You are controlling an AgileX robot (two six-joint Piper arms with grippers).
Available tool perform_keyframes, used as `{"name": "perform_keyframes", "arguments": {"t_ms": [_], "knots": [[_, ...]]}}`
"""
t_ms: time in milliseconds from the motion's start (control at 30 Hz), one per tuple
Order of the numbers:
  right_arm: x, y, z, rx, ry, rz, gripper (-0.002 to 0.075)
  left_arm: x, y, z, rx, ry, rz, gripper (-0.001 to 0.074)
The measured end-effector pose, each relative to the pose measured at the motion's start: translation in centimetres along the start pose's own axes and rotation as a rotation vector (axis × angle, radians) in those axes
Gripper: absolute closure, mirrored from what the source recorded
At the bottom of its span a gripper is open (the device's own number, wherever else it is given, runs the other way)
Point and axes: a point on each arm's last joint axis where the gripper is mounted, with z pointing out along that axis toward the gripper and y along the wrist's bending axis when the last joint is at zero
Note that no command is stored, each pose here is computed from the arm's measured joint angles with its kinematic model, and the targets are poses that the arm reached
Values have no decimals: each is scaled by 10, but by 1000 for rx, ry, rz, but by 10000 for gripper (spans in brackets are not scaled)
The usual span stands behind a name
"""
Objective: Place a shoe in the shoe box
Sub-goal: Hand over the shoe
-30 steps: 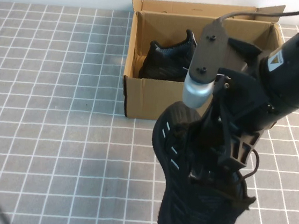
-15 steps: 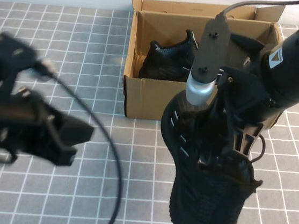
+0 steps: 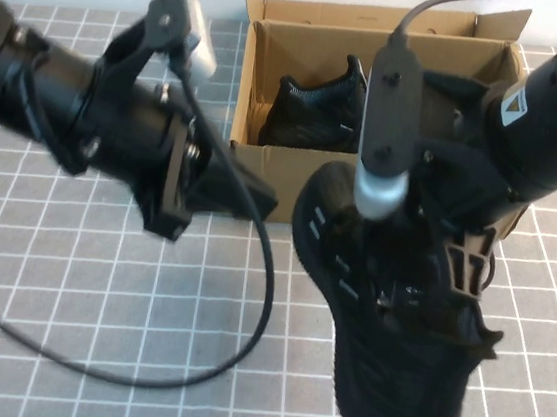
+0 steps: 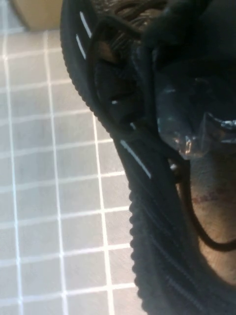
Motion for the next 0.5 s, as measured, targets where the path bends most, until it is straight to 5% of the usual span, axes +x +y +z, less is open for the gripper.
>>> {"name": "perform_keyframes", "arguments": {"t_ms": [133, 367, 500], "knots": [[-1, 5, 0, -50, -17, -134, 710, -10, 11, 0, -10, -9, 50, 675], [-1, 6, 0, -61, -25, -325, 710, -14, 15, 1, 0, -34, 106, 383], [-1, 6, 0, -59, -26, -405, 710, -13, 18, 7, 17, -38, 100, 325]]}}
